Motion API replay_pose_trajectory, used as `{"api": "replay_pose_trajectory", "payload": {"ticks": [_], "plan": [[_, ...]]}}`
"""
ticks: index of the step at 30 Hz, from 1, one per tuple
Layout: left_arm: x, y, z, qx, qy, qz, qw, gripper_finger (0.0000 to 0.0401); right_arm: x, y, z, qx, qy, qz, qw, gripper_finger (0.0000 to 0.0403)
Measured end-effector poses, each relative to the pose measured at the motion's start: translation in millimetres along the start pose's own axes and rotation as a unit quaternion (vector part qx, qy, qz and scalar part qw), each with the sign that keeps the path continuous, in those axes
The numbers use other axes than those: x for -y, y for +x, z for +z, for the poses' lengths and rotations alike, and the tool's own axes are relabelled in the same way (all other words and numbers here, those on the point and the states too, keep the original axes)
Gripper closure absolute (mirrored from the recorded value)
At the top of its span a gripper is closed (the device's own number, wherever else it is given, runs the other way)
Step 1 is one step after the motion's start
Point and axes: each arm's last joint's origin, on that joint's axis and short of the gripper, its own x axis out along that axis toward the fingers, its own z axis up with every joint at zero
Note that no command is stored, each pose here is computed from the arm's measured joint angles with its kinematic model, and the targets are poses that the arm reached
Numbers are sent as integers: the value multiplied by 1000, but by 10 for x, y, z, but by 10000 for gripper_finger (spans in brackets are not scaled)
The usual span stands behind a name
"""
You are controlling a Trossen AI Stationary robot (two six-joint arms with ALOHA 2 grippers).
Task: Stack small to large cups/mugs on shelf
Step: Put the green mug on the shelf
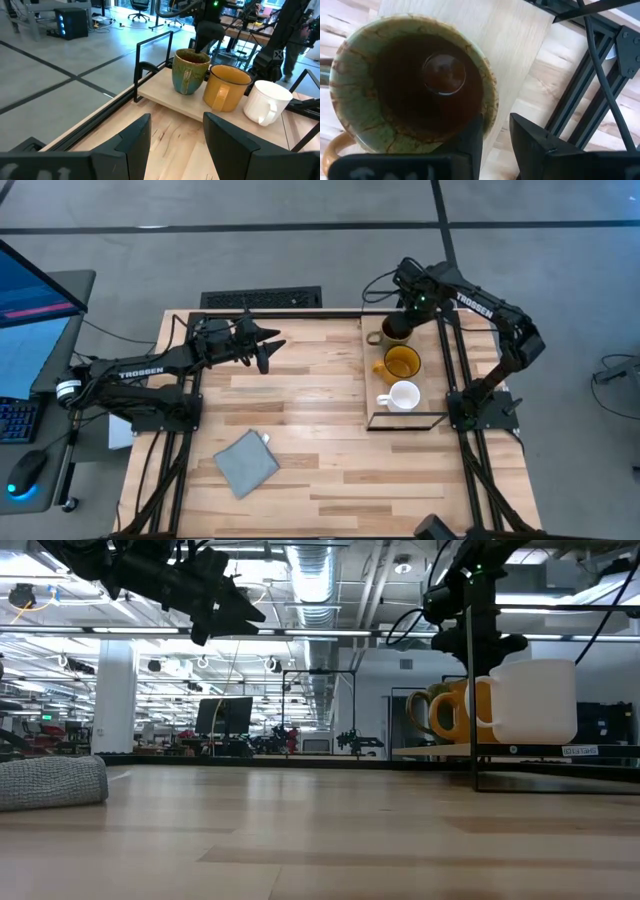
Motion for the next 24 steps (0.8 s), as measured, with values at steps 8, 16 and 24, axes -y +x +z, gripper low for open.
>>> {"api": "replay_pose_trajectory", "payload": {"ticks": [8,16,24], "plan": [[0,0,-2,-1,-5,0,1000,230,12,-1,-42,-22,7,-7,1000,285],[-2,0,-13,-7,-5,1,1000,230,10,-1,-36,-18,8,-7,1000,285],[-2,0,-12,-6,-5,1,1000,230,-11,-2,-34,-15,8,-5,1000,285]]}}
